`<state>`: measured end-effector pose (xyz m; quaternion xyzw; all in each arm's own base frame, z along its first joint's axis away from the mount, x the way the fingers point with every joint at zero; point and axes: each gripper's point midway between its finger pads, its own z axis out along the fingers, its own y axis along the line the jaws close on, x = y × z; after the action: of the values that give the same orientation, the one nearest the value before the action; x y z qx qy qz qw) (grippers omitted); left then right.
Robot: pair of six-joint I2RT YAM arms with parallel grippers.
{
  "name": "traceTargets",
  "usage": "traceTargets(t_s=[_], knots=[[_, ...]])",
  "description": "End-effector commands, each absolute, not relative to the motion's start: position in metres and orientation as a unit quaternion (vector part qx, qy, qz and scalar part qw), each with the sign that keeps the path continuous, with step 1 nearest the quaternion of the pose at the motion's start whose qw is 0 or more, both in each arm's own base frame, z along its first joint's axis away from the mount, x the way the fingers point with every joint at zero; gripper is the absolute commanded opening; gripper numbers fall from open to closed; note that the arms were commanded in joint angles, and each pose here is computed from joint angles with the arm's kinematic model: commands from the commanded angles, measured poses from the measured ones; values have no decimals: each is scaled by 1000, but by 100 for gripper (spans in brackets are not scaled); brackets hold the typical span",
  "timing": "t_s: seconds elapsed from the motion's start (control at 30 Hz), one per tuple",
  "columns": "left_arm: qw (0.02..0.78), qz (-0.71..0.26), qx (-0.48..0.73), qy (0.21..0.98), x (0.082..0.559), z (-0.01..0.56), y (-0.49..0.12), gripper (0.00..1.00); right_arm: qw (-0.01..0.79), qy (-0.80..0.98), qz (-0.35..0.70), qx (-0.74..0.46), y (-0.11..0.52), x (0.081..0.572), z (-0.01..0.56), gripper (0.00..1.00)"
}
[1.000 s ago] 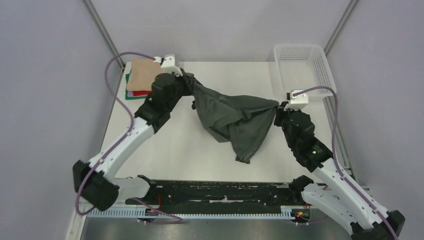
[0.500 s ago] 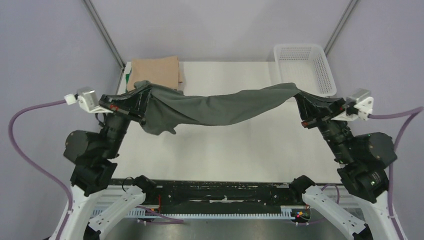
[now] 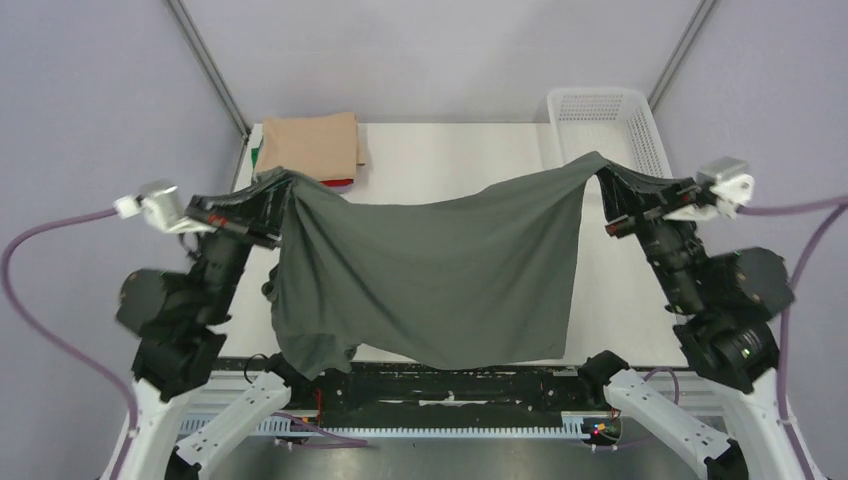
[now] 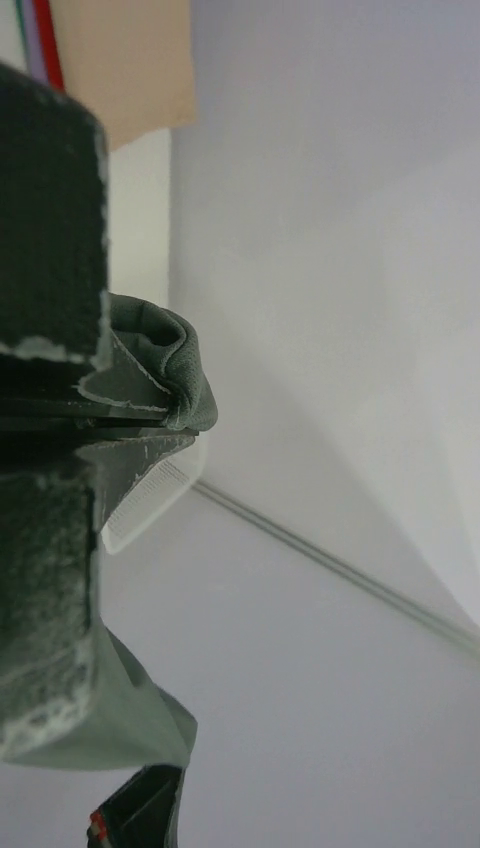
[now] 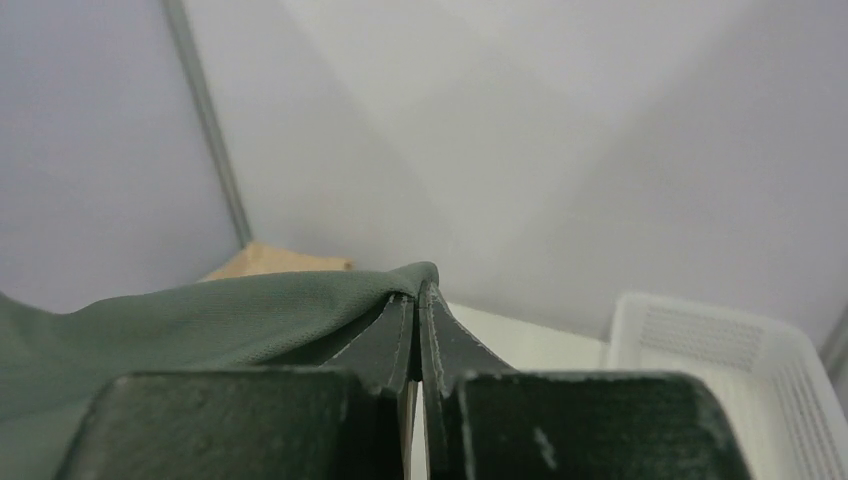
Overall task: Fold and stack the t-shirts
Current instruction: Flatten out the tshirt
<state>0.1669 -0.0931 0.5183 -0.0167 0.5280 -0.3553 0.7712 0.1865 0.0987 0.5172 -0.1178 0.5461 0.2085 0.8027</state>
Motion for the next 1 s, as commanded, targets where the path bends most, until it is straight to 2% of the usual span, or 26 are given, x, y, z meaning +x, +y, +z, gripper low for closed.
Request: traceTargets(t_s=[0.0, 0.13, 0.2, 0.23, 0.27, 0.3, 0.33, 0.37, 0.4, 0.43, 0.63, 0.73, 0.97], knots=[[723, -231, -84, 645, 262, 431, -102, 2, 760, 648, 43, -15, 69, 268, 445, 0], [647, -67, -144, 746, 351, 319, -103, 4, 676, 722, -138, 55, 42, 325, 350, 0], [594, -18, -155, 789, 392, 259, -106, 6, 627, 751, -199, 62, 37, 352, 300, 0], [562, -7, -158, 812, 414, 226, -109, 11, 602, 766, -216, 64, 35, 368, 274, 2], [540, -5, -162, 826, 433, 206, -112, 25, 588, 777, -217, 64, 35, 384, 255, 6], [511, 4, -162, 844, 452, 178, -115, 49, 573, 791, -208, 54, 39, 404, 233, 8], [480, 6, -159, 862, 464, 157, -119, 82, 550, 809, -205, 41, 42, 423, 209, 17], [462, 3, -162, 872, 474, 154, -123, 99, 528, 825, -198, 38, 47, 439, 192, 50], [453, 5, -162, 877, 481, 151, -126, 100, 508, 835, -207, 35, 49, 447, 182, 76], [456, 3, -160, 875, 486, 153, -128, 100, 497, 841, -211, 32, 52, 454, 178, 96], [478, -49, -138, 866, 472, 172, -140, 100, 517, 847, -125, 26, 74, 442, 173, 98], [465, -55, -128, 874, 456, 167, -143, 100, 519, 853, -58, 6, 89, 419, 168, 98], [421, -109, -110, 894, 406, 139, -162, 100, 468, 875, 113, -57, 137, 341, 119, 98]])
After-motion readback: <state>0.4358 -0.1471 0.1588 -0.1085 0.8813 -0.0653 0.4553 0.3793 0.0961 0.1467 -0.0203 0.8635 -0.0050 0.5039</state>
